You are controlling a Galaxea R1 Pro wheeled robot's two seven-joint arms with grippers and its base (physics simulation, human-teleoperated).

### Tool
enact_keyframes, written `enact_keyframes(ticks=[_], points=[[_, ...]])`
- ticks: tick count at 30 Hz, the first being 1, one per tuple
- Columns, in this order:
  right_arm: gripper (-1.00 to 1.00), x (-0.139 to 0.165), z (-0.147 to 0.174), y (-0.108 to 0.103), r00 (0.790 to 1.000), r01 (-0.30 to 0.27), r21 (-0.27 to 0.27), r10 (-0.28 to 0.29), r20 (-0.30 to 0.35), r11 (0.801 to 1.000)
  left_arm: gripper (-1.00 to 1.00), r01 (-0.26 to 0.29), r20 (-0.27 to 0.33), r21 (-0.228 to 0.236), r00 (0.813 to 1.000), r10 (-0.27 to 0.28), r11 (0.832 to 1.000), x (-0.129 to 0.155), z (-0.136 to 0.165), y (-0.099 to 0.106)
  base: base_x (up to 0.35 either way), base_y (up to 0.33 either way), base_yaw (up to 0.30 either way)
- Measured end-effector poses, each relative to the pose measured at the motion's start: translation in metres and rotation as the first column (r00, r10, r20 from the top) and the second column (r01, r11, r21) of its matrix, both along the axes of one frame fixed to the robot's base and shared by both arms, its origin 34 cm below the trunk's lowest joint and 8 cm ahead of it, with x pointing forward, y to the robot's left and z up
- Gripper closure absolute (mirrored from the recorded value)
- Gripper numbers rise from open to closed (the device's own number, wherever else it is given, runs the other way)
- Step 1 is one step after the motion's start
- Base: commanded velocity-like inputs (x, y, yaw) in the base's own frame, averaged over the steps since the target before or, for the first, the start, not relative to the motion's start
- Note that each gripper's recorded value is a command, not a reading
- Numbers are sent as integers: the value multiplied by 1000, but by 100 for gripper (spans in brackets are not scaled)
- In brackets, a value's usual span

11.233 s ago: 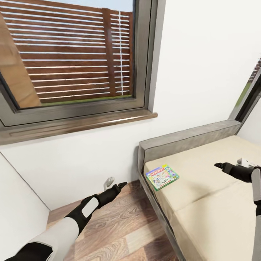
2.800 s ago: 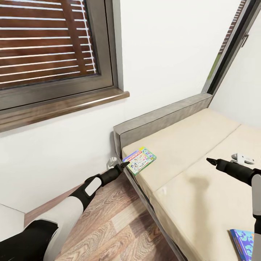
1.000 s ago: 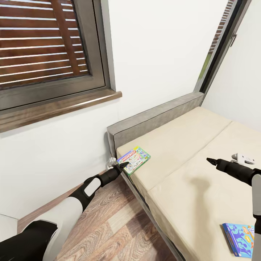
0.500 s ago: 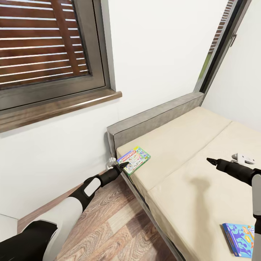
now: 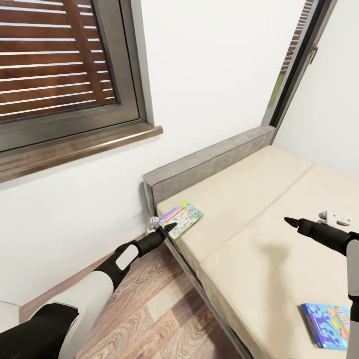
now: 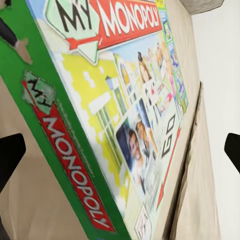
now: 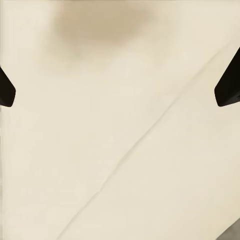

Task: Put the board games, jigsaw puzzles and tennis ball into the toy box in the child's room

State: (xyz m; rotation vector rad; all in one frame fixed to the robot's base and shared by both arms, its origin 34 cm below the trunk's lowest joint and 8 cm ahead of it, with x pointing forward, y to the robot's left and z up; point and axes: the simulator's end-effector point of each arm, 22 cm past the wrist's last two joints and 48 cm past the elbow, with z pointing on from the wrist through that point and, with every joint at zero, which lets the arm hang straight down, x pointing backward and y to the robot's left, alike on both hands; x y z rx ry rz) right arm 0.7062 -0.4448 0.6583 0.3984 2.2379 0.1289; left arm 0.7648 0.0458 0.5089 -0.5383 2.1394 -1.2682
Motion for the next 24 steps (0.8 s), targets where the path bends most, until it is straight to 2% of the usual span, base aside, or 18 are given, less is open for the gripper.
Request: enact_keyframes(ticks=[24], points=[[-100, 0, 0, 0, 1000, 0, 0, 0, 0, 1000, -100, 0, 0, 0, 1000, 0, 1000, 0, 0, 0, 0, 0, -12]])
